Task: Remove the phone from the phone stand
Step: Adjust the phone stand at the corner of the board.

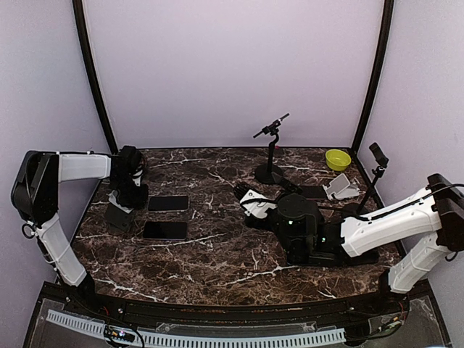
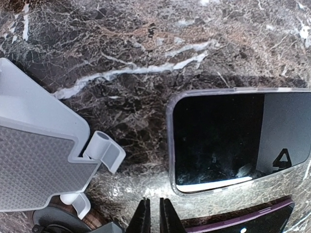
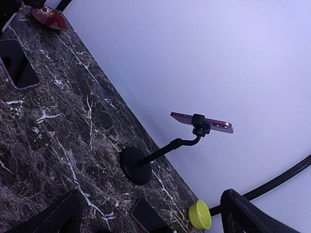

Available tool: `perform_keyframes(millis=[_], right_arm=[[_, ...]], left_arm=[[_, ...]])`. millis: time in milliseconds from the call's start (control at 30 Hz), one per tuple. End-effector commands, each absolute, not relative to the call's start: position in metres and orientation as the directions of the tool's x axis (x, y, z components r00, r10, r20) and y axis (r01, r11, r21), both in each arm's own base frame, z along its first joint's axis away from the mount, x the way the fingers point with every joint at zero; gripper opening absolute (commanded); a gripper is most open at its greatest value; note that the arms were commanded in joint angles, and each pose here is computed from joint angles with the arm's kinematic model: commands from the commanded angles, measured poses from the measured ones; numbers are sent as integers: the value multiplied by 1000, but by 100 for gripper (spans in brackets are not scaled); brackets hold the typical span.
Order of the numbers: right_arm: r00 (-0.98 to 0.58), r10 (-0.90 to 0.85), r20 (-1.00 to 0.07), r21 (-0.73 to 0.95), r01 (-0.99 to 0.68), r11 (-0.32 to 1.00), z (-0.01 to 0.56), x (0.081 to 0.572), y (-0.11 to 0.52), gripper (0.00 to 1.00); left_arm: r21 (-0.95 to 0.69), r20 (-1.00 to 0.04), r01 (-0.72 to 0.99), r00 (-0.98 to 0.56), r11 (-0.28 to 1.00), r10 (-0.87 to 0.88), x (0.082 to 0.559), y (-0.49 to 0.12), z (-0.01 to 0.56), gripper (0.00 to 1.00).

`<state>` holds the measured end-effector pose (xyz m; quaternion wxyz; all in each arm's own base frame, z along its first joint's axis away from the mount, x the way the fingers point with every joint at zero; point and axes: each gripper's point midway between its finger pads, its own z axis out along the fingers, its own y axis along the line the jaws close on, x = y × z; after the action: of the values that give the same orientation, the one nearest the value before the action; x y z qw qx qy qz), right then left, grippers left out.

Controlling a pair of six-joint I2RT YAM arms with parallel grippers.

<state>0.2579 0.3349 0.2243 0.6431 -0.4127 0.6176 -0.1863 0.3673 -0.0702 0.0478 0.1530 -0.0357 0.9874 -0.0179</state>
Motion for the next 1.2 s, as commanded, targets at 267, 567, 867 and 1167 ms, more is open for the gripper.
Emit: perform_keyframes(millis=[267,567,867,1167], right_arm=[[164,-691,-704,-705,-270,655,233,260,326,100],[154,-681,-715,-696,-245,675,236,263,315,100],[149,-677,-721,-689,-257,678,232,265,314,100],[139,-650,-747,-659,-278,699,236,268,310,100]], left_arm=[[70,-262,-101,-962,992,-80,360,-52,32,10],[123,-276,-89,-960,988,-52,378,-49,33,10],[175,-320,-93,-947,980,-32,402,-45,37,9],[213,-361,-79,-933,974,3,439,-47,43,11]])
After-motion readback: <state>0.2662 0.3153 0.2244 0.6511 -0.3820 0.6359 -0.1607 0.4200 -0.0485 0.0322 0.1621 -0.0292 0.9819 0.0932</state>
